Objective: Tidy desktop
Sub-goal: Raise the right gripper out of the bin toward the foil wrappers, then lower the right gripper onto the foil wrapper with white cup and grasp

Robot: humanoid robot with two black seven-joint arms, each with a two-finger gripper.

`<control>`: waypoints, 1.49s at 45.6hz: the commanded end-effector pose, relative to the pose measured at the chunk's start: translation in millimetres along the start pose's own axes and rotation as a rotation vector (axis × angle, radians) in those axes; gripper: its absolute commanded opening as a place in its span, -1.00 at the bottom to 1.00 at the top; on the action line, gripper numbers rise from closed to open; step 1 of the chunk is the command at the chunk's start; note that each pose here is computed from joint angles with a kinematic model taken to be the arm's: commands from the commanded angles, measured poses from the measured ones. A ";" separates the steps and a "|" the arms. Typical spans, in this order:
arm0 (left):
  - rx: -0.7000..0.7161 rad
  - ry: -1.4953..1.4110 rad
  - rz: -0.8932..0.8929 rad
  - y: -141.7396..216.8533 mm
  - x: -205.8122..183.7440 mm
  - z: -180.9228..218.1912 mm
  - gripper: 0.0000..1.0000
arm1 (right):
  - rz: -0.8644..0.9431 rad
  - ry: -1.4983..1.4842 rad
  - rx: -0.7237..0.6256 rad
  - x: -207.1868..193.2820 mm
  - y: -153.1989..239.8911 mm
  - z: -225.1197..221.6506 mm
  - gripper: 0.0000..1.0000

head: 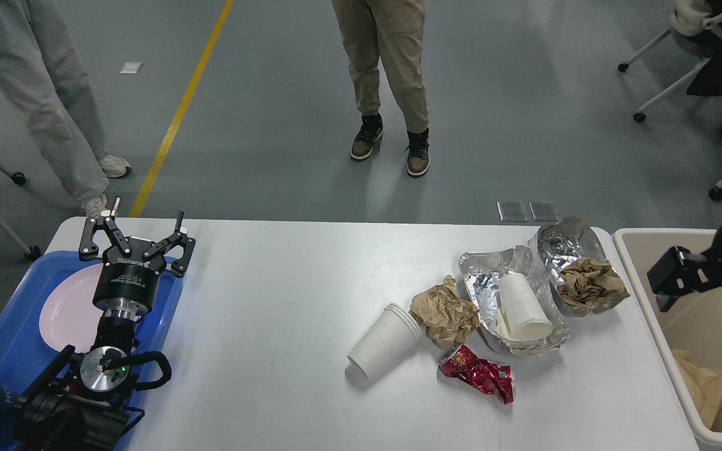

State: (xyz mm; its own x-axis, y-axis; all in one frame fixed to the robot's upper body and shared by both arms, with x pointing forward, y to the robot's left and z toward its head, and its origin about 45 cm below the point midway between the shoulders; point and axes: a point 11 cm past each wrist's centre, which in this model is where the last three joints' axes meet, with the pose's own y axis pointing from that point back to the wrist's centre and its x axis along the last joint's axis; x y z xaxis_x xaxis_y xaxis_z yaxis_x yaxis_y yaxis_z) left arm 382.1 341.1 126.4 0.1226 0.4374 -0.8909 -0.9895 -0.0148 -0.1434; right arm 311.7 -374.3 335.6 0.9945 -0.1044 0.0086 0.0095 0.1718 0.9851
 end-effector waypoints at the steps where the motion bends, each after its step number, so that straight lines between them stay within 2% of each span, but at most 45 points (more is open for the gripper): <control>1: 0.000 0.000 0.001 0.3 0.3 -0.1 0.93 | 0.018 0.018 0.026 -4.7 22.7 -26.1 1.00; 5: 0.000 0.000 0.001 -0.1 0.2 0.0 0.93 | 0.054 0.021 0.027 -0.5 36.3 -40.6 0.99; 10: 0.000 0.000 0.001 0.3 0.3 -0.1 0.93 | 0.096 0.067 0.101 0.8 44.8 -64.0 0.99; 14: 0.000 0.000 0.001 0.3 0.3 -0.1 0.93 | 0.130 0.116 0.095 0.9 57.3 -79.0 0.99; 32: 0.000 0.000 0.001 0.3 0.3 -0.1 0.93 | 0.179 0.121 0.092 7.4 54.6 -78.4 1.00; 37: 0.000 0.000 0.001 0.3 0.3 -0.1 0.93 | 0.189 0.118 0.098 12.3 26.5 -77.7 1.00; 46: 0.000 0.000 0.001 0.3 0.3 -0.1 0.93 | 0.174 0.124 0.141 14.3 -55.3 -89.5 0.98; 55: 0.000 0.000 0.001 0.3 0.3 -0.1 0.93 | 0.141 0.164 0.220 0.6 -117.2 -126.1 0.98; 63: 0.000 0.000 0.001 0.3 0.3 -0.1 0.93 | 0.180 0.219 0.198 8.6 -171.7 -141.1 0.97; 68: 0.000 0.000 -0.001 -0.3 -0.3 0.0 0.93 | 0.162 0.125 0.212 6.3 -194.6 -130.9 0.79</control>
State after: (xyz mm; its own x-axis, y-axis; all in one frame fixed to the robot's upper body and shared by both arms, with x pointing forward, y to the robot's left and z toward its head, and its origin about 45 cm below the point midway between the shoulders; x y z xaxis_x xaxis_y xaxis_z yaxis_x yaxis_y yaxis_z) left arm 381.9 341.1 126.2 0.1221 0.4376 -0.8909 -0.9896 -0.0148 -0.1429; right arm 332.5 -268.7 143.1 0.9795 0.1156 0.1651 -0.1630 -0.0278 0.9862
